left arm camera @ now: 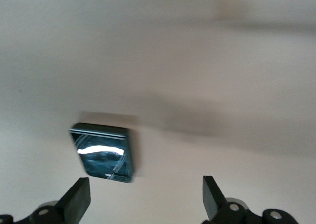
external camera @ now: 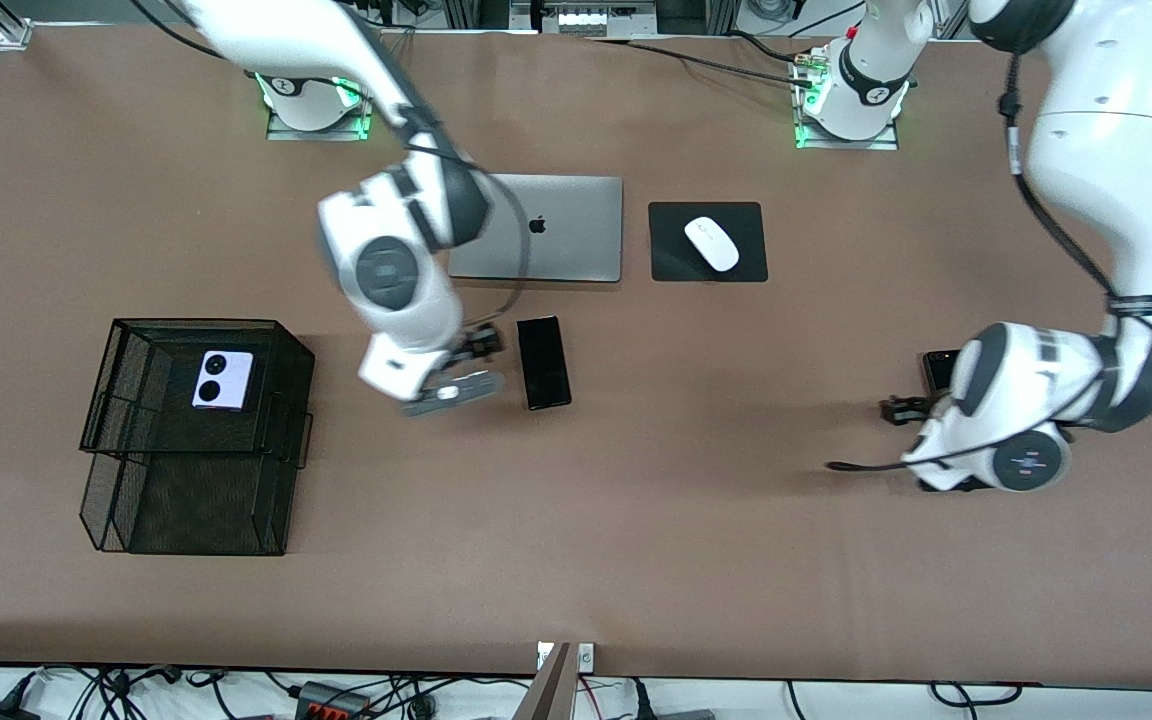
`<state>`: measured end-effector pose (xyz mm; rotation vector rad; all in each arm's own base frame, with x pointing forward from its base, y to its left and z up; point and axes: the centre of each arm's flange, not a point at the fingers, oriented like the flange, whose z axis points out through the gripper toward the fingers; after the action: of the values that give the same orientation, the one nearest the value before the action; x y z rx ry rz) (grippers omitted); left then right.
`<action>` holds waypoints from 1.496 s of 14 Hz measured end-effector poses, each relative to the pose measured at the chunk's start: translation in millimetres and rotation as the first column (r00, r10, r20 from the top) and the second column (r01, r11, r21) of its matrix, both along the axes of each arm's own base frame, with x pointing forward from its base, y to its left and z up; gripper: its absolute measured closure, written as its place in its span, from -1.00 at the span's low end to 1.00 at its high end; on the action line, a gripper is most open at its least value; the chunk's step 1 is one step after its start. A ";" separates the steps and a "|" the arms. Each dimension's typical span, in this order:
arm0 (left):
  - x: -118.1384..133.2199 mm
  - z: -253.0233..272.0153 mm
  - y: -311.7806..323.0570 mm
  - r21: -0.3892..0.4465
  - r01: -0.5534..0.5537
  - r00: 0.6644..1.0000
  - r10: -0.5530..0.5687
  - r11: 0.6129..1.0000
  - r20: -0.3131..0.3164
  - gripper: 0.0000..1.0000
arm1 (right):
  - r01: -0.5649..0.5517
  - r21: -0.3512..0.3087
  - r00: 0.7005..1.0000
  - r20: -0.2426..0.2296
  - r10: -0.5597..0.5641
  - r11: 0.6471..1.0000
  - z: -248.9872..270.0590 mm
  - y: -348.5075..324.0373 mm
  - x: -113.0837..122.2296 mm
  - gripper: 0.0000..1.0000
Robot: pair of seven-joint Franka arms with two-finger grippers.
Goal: Place phones with both arms
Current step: 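Set the long black phone mid-table with the left gripper and release, then grasp the small phone with the left gripper while the right gripper grasps the long phone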
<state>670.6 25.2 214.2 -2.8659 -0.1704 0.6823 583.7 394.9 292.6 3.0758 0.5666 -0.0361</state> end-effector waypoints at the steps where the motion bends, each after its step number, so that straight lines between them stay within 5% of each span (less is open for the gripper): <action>1: -4.0 -4.1 22.0 -0.025 0.008 1.000 -0.008 1.000 -0.015 -1.00 | -0.021 0.006 1.000 0.016 0.021 1.000 -16.1 18.3 -8.3 -1.00; 4: -25.2 -24.6 67.7 -0.146 0.006 1.000 -0.010 0.989 -0.030 -1.00 | -0.032 0.007 0.999 0.030 0.032 0.999 -55.0 49.1 -27.3 -1.00; 7: -41.7 -33.2 91.2 -0.248 -0.028 0.999 0.038 0.968 0.035 -1.00 | -0.059 -0.004 0.998 0.025 0.059 0.998 -87.6 74.3 -49.9 -1.00; 14: -55.6 -30.0 75.3 -0.218 0.068 0.988 -0.036 0.974 0.147 -1.00 | -0.049 -0.012 0.998 0.029 0.049 0.999 -117.9 79.5 -57.3 -1.00; 21: -65.2 -43.4 79.7 -0.167 0.118 0.981 -0.090 0.979 0.170 -1.00 | -0.056 -0.017 0.998 0.027 0.056 0.998 -131.5 81.6 -61.4 -1.00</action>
<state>605.4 104.9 170.8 -3.0737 0.0198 0.4666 522.3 476.6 161.1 3.0381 0.6473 0.0024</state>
